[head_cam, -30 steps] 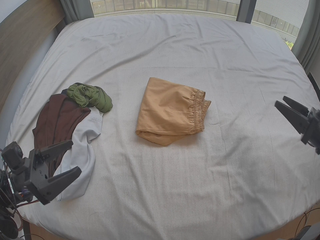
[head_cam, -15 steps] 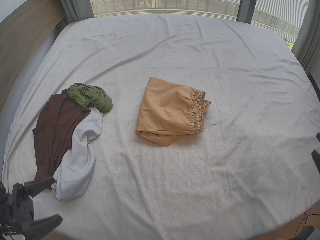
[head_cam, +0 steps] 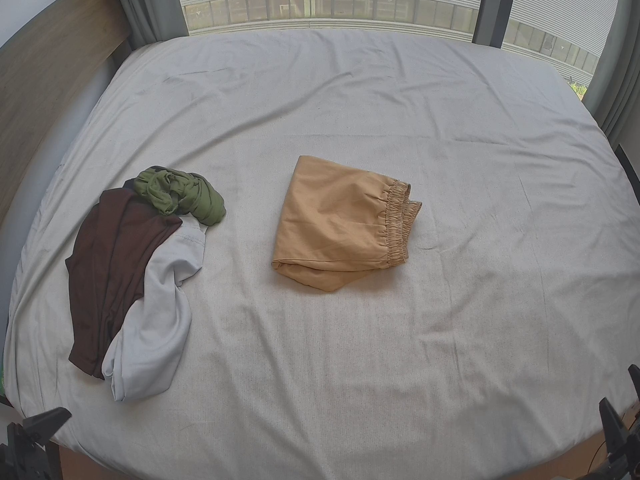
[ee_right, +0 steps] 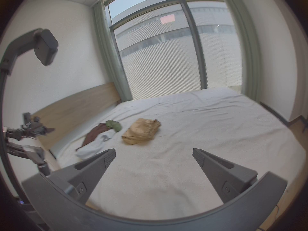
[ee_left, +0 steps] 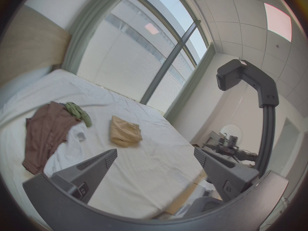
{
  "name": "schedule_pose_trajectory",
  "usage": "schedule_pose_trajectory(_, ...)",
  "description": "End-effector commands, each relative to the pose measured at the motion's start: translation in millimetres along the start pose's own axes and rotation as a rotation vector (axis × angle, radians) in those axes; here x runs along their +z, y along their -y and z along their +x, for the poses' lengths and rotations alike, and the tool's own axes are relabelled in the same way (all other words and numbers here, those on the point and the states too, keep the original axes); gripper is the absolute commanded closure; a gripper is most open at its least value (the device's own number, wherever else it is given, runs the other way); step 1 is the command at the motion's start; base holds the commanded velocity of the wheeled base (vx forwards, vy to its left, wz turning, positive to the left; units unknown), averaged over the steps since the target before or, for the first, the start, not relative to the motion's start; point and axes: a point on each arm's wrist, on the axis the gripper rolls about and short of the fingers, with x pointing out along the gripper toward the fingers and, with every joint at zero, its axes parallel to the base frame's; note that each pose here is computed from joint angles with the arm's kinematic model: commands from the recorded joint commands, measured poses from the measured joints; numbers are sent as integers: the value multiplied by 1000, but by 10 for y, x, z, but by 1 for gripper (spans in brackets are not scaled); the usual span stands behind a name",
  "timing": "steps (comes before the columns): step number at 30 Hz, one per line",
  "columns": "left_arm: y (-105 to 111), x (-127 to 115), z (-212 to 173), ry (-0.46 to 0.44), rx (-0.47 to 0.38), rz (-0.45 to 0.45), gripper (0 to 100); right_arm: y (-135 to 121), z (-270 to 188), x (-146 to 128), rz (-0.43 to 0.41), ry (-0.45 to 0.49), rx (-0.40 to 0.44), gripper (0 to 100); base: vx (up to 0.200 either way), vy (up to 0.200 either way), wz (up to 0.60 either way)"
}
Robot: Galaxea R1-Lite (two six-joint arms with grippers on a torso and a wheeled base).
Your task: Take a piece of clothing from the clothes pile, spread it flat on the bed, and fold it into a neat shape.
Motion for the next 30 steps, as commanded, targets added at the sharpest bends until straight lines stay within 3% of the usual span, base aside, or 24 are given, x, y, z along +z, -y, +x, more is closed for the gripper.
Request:
schedule_pose_trajectory(1, -21, -90, -96, 104, 265, 81, 0, 80, -47, -220, -54, 16, -329, 0, 0, 0, 0)
schedule_pose_trajectory(5, -85, -225, -74, 71, 387, 163, 0, 76, -44, -245, -80, -17, -299, 0, 0, 0, 0)
schedule_pose_trajectory(8, -128, -387, -91, 17, 527, 169, 0, 71, -44, -260, -95, -34, -267, 0, 0, 0, 0)
schedule_pose_trajectory(15, -138, -410, -151, 80, 732, 233, 0, 70, -43, -261, -101, -35, -261, 0, 0, 0, 0)
schedule_pose_trajectory(21, -147, -401, -159, 108, 788, 205, 0, 65, -42, -261, -113, -37, -246, 0, 0, 0, 0)
schedule_pose_trajectory(24, -162, -416, -171, 64, 863, 292, 0, 66, -42, -261, -113, -37, -244, 0, 0, 0, 0)
schedule_pose_trajectory(30, -161, -452, -166, 23, 792, 281, 0, 66, -42, -261, -111, -37, -244, 0, 0, 0, 0)
